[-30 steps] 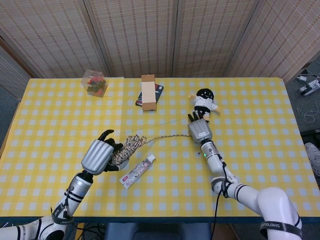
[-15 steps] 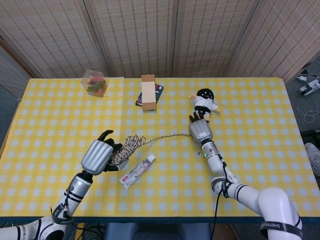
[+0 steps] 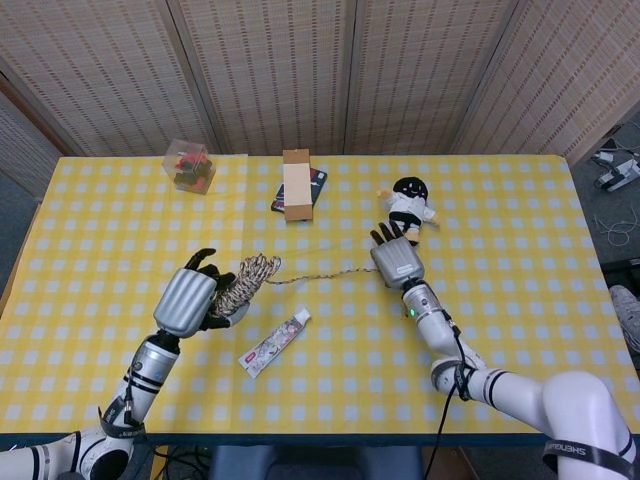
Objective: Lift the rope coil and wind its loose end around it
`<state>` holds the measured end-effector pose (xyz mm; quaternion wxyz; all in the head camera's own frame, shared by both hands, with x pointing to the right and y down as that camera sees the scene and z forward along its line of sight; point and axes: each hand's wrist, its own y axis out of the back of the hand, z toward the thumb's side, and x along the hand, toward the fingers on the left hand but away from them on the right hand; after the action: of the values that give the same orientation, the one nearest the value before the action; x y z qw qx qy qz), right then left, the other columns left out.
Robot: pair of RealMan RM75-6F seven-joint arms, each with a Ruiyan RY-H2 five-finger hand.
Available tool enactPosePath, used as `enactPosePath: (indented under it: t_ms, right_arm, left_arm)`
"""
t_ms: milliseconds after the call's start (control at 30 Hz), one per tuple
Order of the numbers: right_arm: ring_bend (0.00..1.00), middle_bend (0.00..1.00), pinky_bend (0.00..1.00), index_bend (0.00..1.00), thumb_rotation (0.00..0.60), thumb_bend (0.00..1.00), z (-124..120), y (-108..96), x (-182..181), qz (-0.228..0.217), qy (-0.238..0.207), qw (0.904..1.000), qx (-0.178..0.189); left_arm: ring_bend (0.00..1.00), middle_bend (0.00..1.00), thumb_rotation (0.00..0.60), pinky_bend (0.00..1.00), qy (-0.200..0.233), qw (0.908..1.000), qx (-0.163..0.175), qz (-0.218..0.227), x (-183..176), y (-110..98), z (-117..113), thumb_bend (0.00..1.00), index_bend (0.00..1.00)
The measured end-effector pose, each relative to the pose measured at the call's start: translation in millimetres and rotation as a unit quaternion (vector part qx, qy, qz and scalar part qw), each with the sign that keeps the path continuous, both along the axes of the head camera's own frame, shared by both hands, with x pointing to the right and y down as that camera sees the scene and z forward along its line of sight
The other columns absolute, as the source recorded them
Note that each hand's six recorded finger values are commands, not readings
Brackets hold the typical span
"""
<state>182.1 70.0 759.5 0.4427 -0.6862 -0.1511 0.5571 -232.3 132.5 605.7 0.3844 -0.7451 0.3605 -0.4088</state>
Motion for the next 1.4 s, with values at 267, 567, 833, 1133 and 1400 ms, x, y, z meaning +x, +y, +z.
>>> enactPosePath:
  t_ms: [267, 567, 833, 1133, 1400]
  right_arm:
    - [0.0, 0.15, 0.0, 0.58, 0.6, 0.39, -61, 7, -26, -0.032, -0.076, 0.9965, 0.015]
    - [0.0, 0.15, 0.0, 0.59, 0.6, 0.39, -148, 20, -64, -0.087, -0.161, 0.9823, 0.042]
    - [0.0, 0.15, 0.0, 0.59, 0.6, 0.39, -214, 7, -100, -0.107, -0.227, 0.965, 0.075]
    - [0.0, 0.16, 0.0, 0.6, 0.6, 0.39, -242, -8, -130, -0.094, -0.261, 0.9577, 0.075]
    - [0.0, 0.17, 0.0, 0.6, 0.6, 0.39, -248, -25, -148, -0.067, -0.268, 0.9588, 0.068]
  left_arm:
    - [0.51, 0.73, 0.353, 0.16, 0.006, 0.998, -0.011, -0.062, -7, -29, 1, 0.36, 0.77]
    - [0.51, 0.73, 0.348, 0.16, -0.034, 0.9945, -0.01, -0.099, 0, -51, 8, 0.36, 0.77]
    - [0.51, 0.73, 0.353, 0.16, -0.039, 0.9948, -0.024, -0.091, 26, -47, 17, 0.36, 0.77]
    - [0.51, 0.73, 0.356, 0.16, 0.004, 0.9975, -0.032, -0.063, 60, -27, 18, 0.36, 0.77]
    - [0.51, 0.73, 0.348, 0.16, 0.046, 0.9984, -0.021, -0.025, 88, -9, 9, 0.36, 0.77]
